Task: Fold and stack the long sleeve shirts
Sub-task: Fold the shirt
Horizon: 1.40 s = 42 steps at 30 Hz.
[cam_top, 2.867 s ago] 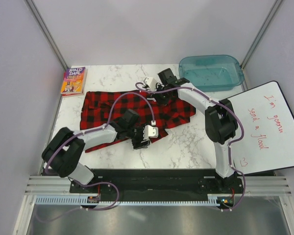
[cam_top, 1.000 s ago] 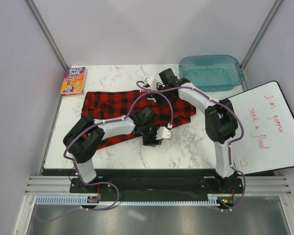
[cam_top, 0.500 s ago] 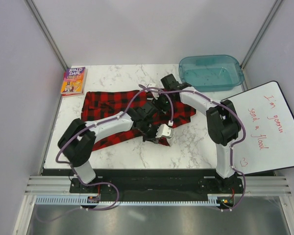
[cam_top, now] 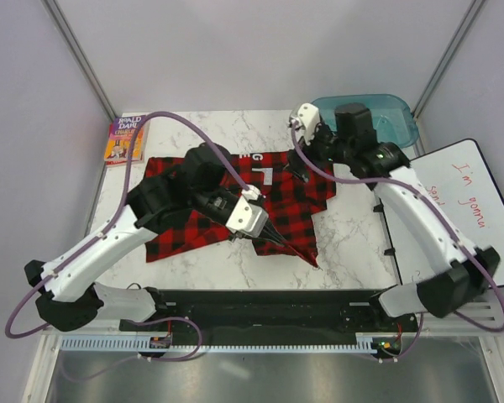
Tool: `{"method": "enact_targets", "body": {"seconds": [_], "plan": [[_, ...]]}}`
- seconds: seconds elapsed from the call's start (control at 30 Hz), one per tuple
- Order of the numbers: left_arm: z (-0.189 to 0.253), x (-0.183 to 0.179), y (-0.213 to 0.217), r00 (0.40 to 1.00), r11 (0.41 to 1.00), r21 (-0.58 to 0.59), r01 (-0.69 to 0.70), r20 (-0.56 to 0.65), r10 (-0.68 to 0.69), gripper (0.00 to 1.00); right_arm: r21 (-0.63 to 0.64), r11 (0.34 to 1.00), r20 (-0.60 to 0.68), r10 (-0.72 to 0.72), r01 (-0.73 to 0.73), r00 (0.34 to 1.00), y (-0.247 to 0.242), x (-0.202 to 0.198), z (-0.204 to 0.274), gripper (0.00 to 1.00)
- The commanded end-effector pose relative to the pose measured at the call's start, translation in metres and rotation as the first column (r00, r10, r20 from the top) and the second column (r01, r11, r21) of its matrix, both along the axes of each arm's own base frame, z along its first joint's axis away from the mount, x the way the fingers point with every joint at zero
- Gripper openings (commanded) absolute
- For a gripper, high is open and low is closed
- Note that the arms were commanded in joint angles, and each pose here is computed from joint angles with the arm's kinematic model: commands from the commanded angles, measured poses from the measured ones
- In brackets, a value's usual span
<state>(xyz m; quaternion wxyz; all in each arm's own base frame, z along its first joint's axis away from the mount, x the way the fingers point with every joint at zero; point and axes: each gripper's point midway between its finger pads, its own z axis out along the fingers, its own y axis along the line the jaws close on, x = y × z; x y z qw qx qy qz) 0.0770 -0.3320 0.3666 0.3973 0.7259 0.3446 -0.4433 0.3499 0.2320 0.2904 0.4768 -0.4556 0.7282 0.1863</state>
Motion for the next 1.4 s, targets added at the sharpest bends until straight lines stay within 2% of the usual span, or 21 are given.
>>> {"method": "enact_targets", "body": {"seconds": [0.0,0.17,0.27,0.3,0.37,0.43,0.5,0.6,0.83,0.97,1.13,1.37], "plan": [[0.049,-0.029,0.007,0.989,0.997,-0.055,0.051,-0.138,-0.058,0.02,0.062,0.998,0.091,-0.024,0.019,0.996,-0.024,-0.044,0.047,0.98],[0.069,-0.028,0.007,0.984,0.994,-0.102,-0.027,-0.175,0.008,0.02,0.179,0.982,0.132,-0.090,0.065,0.987,-0.051,-0.101,0.084,0.98],[0.056,-0.008,0.004,0.971,0.984,-0.070,-0.162,-0.187,0.147,0.02,0.256,0.966,0.142,-0.081,0.042,0.987,-0.057,-0.133,0.105,0.98],[0.046,0.009,0.001,0.955,0.966,-0.050,-0.252,-0.174,0.240,0.02,0.268,0.963,0.146,-0.081,0.040,0.986,-0.059,-0.138,0.108,0.98],[0.038,0.026,0.000,0.930,0.939,-0.038,-0.341,-0.159,0.331,0.02,0.280,0.960,0.148,-0.051,0.008,0.988,-0.061,-0.155,0.108,0.98],[0.028,0.055,-0.002,0.867,0.875,-0.027,-0.484,-0.146,0.475,0.02,0.282,0.959,0.134,-0.021,-0.018,0.991,-0.059,-0.164,0.103,0.98],[0.015,0.076,-0.002,0.813,0.818,-0.015,-0.574,-0.126,0.568,0.02,0.287,0.956,0.123,0.031,-0.065,0.992,-0.055,-0.174,0.101,0.98],[0.011,0.091,-0.003,0.781,0.783,-0.044,-0.621,-0.117,0.613,0.02,0.290,0.952,0.111,0.071,-0.101,0.991,-0.050,-0.178,0.097,0.98],[0.017,0.106,-0.002,0.749,0.742,-0.107,-0.662,-0.134,0.649,0.02,0.296,0.944,0.067,0.132,-0.146,0.989,-0.043,-0.186,0.085,0.98],[0.020,0.100,0.004,0.773,0.758,-0.151,-0.634,-0.165,0.613,0.02,0.279,0.944,0.067,0.165,-0.177,0.984,-0.042,-0.190,0.072,0.98],[0.023,0.099,0.007,0.778,0.760,-0.176,-0.626,-0.206,0.594,0.02,0.291,0.934,0.072,0.194,-0.206,0.978,-0.027,-0.170,0.057,0.98],[0.025,0.091,0.011,0.810,0.785,-0.213,-0.582,-0.235,0.537,0.02,0.323,0.913,0.059,0.243,-0.249,0.968,0.001,-0.161,0.058,0.90]]}}
